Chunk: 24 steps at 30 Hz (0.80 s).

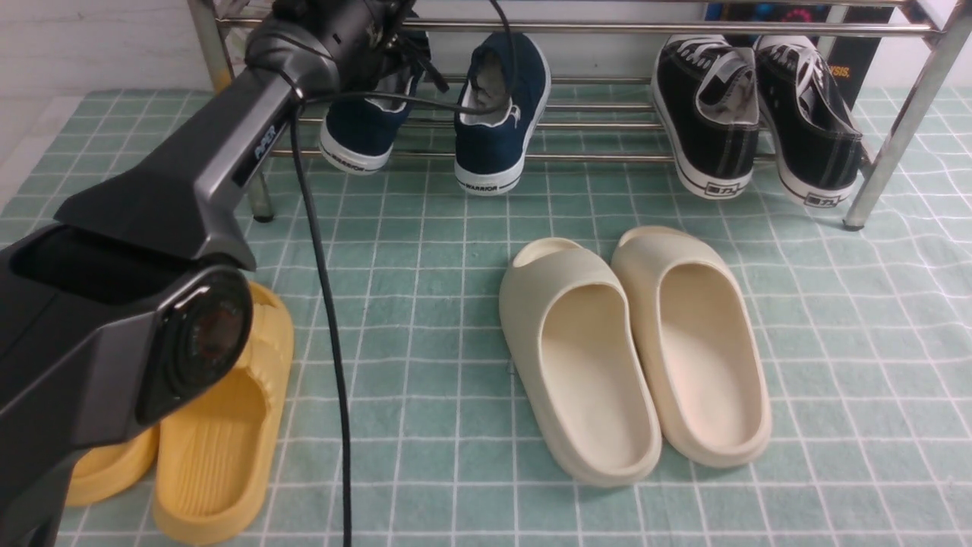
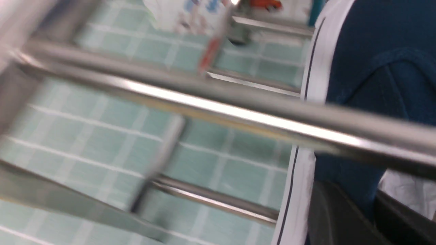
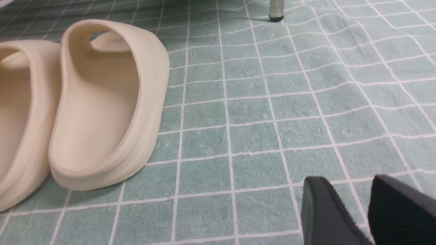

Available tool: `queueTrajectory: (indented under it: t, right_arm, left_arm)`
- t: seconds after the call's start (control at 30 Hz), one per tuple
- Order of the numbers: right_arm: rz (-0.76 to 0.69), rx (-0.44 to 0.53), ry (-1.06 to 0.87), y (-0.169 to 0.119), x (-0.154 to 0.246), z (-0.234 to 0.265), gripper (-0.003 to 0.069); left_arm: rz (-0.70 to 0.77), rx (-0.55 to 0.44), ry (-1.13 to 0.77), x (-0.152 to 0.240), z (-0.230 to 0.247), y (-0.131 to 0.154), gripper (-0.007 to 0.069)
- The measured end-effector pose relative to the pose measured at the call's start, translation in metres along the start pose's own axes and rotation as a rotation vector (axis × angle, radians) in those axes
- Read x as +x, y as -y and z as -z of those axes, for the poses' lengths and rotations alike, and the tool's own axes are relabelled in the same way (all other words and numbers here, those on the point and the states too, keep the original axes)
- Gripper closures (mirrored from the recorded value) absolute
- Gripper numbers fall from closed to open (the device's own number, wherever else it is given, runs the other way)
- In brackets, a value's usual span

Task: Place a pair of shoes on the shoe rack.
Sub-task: Use the left arm to put a shoe into the shoe rack

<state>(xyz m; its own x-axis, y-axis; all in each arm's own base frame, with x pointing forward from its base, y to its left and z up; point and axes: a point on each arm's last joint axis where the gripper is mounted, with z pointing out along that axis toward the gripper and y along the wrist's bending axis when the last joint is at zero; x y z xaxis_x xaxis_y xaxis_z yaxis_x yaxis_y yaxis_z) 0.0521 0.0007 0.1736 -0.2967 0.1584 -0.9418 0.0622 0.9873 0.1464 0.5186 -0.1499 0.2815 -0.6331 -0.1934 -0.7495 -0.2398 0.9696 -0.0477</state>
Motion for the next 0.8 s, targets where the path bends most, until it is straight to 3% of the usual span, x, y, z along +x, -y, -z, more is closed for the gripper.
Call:
queueTrajectory:
  t: [0.17,0.43,0.63,0.77,0.8]
  right_arm:
    - [0.000,0.000,0.000,0.000,0.000,0.000,0.0420]
    - [0.000,0.000,0.000,0.000,0.000,0.000,0.0420]
    - [0.000,0.000,0.000,0.000,0.000,0.000,0.0420]
    - [0.000,0.000,0.000,0.000,0.000,0.000,0.0420]
    - [0.000,0.000,0.000,0.000,0.000,0.000,0.0420]
  left_arm:
    - [0.107,0.112,-0.083,0.001,-0.005,-0.002,0.0603]
    - [0.226,0.107,-0.093,-0.008,-0.014,-0.024,0.0603]
    - [0.272,0.162,-0.087,-0.008,-0.017,-0.019,0.0595]
    - [0.254,0.181,-0.109,-0.001,-0.025,-0.014,0.0529]
    - [0.231,0.193,-0.114,0.001,-0.026,-0.013,0.0465]
